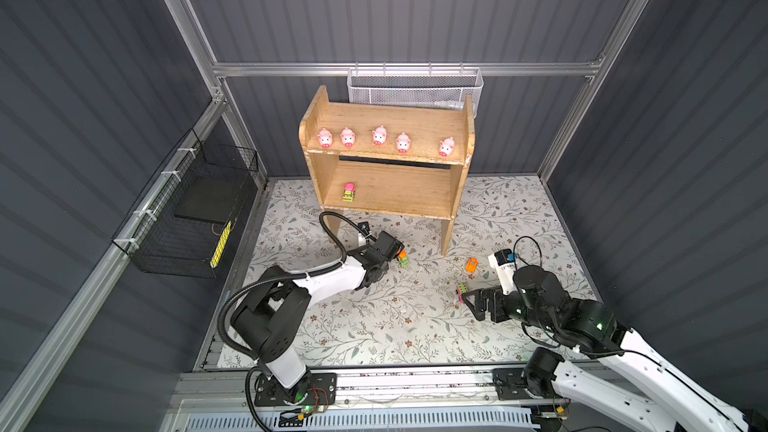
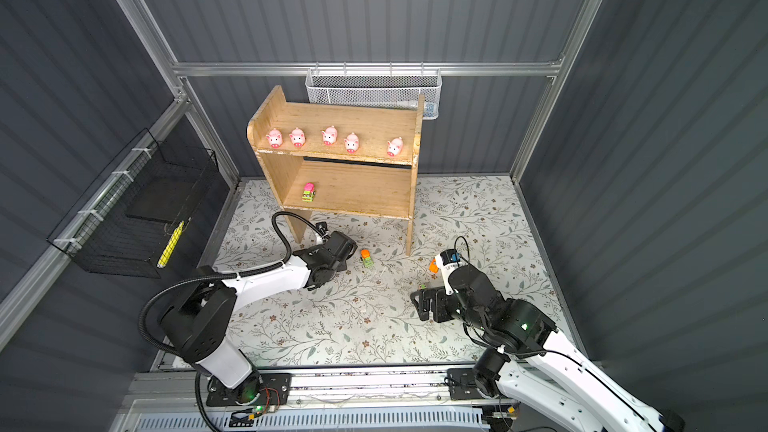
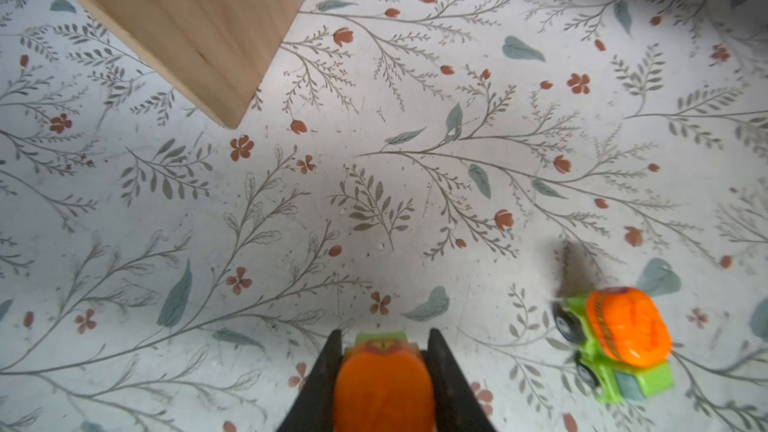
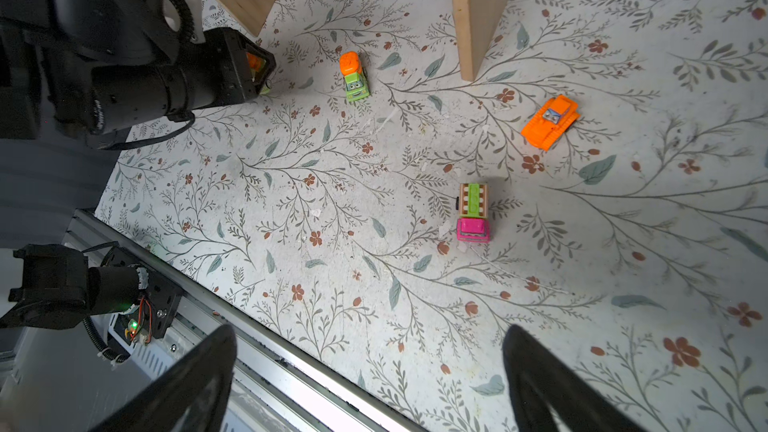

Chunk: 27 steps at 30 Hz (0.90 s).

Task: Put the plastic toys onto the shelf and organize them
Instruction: 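Lift the orange-and-green truck with the left gripper and carry it into the lower shelf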

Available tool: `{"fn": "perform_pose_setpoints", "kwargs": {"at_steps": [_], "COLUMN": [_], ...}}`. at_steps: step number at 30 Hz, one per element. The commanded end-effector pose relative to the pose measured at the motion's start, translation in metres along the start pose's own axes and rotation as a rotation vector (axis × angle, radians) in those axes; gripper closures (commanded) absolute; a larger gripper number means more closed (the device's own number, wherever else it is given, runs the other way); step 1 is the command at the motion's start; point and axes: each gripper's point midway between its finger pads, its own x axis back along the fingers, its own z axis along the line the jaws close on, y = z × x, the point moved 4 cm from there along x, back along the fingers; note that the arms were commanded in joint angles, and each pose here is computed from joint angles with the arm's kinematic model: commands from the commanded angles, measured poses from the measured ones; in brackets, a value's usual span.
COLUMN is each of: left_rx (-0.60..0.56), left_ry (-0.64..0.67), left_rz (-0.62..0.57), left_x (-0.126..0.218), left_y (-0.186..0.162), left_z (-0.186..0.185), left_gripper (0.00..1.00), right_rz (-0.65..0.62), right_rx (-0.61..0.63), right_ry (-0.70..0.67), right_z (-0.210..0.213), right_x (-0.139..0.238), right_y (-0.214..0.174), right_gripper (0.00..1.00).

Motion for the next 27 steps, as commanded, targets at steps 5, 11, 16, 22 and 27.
{"fn": "perform_pose_setpoints", "kwargs": {"at_steps": [5,11,16,22,27], "left_rx": [-0.109,-0.189,-0.237,-0.257,-0.266], "left_ry": [-0.038,-0.086,-0.107,-0.118,-0.149], "left_rz": [0.000,-0.027,-0.065,-0.136,-0.184], "left_x": [0.048,0.086,0.111,0.127,0.137], "left_y": [0.025,0.059,0.086,0.111,0.132], "left_z": [0.011,0.007,0.003,0.001,-0.008], "left_gripper": [0.77,0.77,0.77,0.77,0.78], "right_rz": [-0.043,-0.054,-0.063,-0.094,-0.098], "right_rx": [-0.020,-0.024,-0.023,-0.003,0.000], "right_ry": [0.047,0.077,0.097,0.107,0.119], "right_z": [0.013,0.023,0.030,0.036,0.039], "right_x": [0.011,0.015,0.018,0.031,0.037], "right_y": [0.018,0.029,0.037,0.049,0.052], "right_gripper": [0.01,0.01,0.01,0.01,0.01]}}
